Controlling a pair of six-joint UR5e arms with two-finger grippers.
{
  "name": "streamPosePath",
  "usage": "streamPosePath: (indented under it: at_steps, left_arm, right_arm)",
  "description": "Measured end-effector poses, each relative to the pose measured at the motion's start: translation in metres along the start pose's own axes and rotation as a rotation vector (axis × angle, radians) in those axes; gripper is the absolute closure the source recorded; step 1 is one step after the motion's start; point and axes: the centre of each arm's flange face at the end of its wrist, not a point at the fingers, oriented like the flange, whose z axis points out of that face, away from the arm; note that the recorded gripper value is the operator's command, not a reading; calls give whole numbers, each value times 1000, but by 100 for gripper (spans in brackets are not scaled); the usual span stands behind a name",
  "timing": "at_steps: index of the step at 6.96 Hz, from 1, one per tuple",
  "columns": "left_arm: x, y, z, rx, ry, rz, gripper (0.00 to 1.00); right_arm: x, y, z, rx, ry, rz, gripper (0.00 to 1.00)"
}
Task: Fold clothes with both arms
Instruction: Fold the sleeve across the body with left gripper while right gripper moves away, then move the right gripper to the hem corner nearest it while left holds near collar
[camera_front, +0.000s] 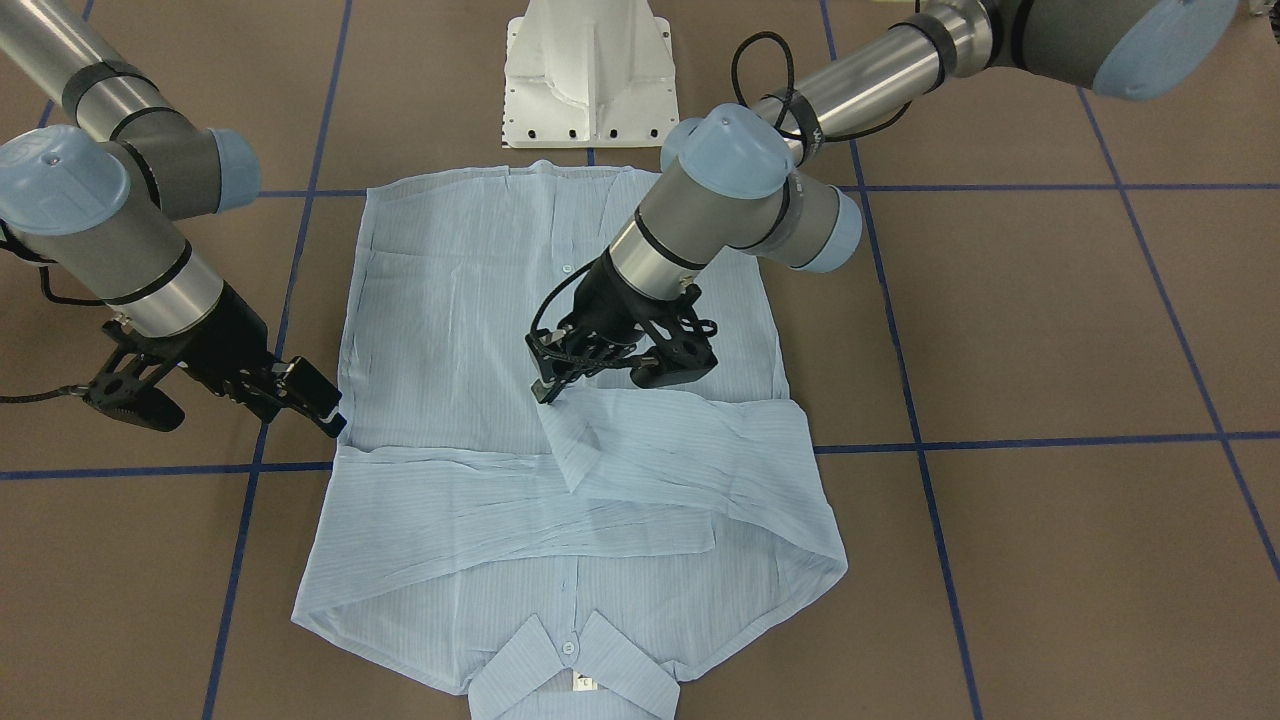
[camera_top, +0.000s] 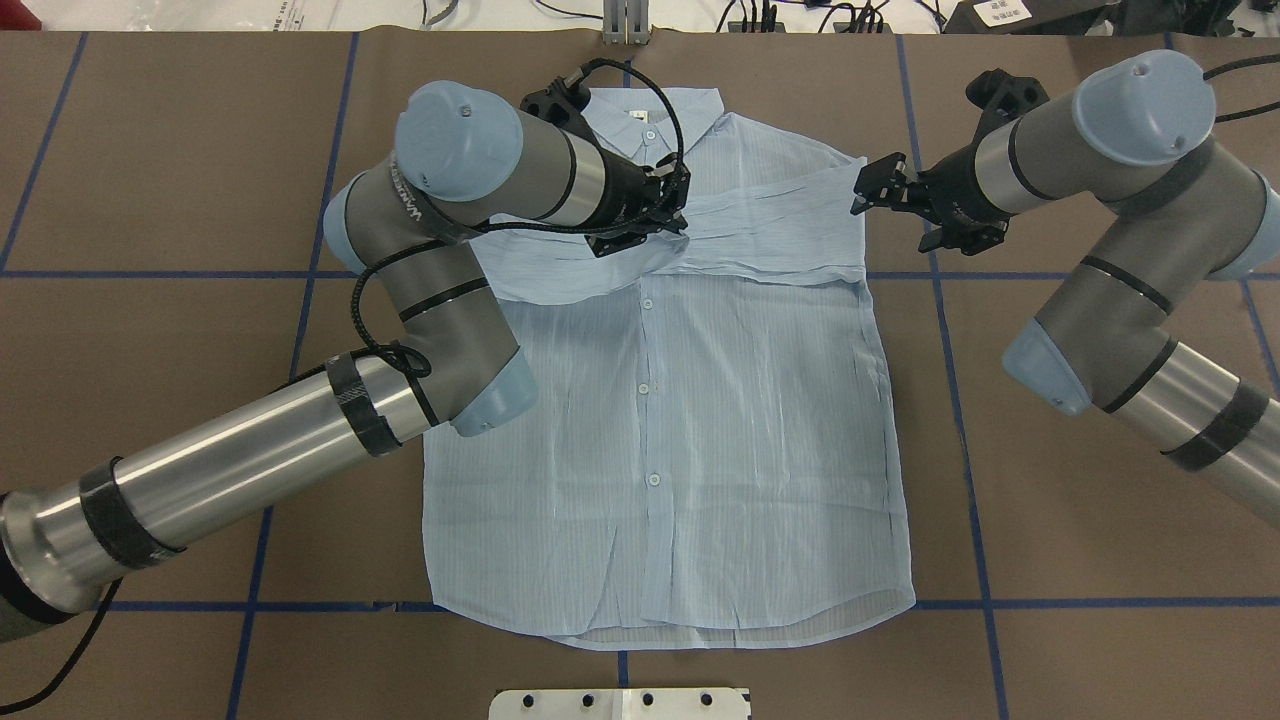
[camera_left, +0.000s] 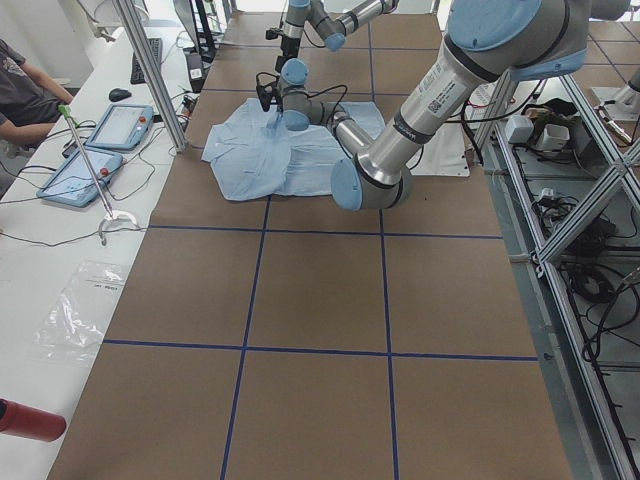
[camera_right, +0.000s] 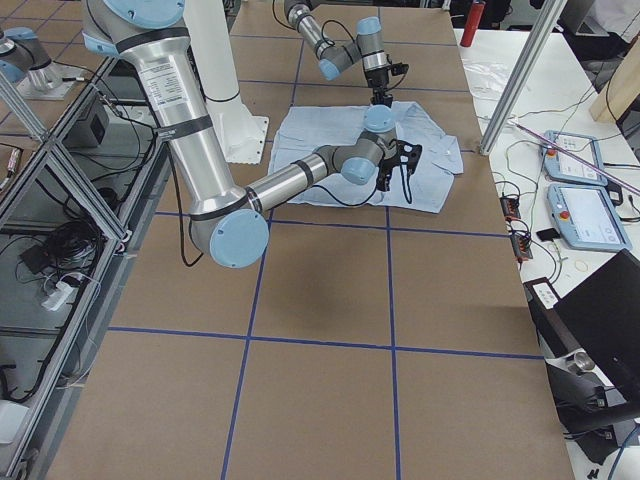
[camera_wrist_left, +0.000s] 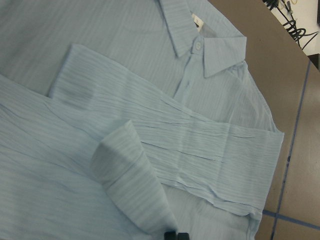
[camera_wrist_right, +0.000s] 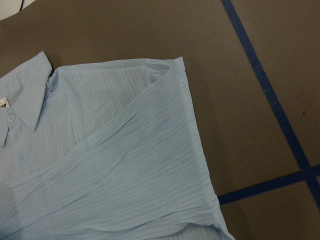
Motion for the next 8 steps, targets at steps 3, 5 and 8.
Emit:
streamPosePath:
  at_steps: [3,5,8]
  left_arm:
    - [37,32,31,29,14,-55,18]
    - [36,46,42,52,19,-42,2]
    - [48,59,20,42,69,-13,2]
  right_arm:
    - [6,0,-1,11,5,2,0]
    - [18,1,-3,11,15,7,0]
    - [43,27,-6,0,31,10,0]
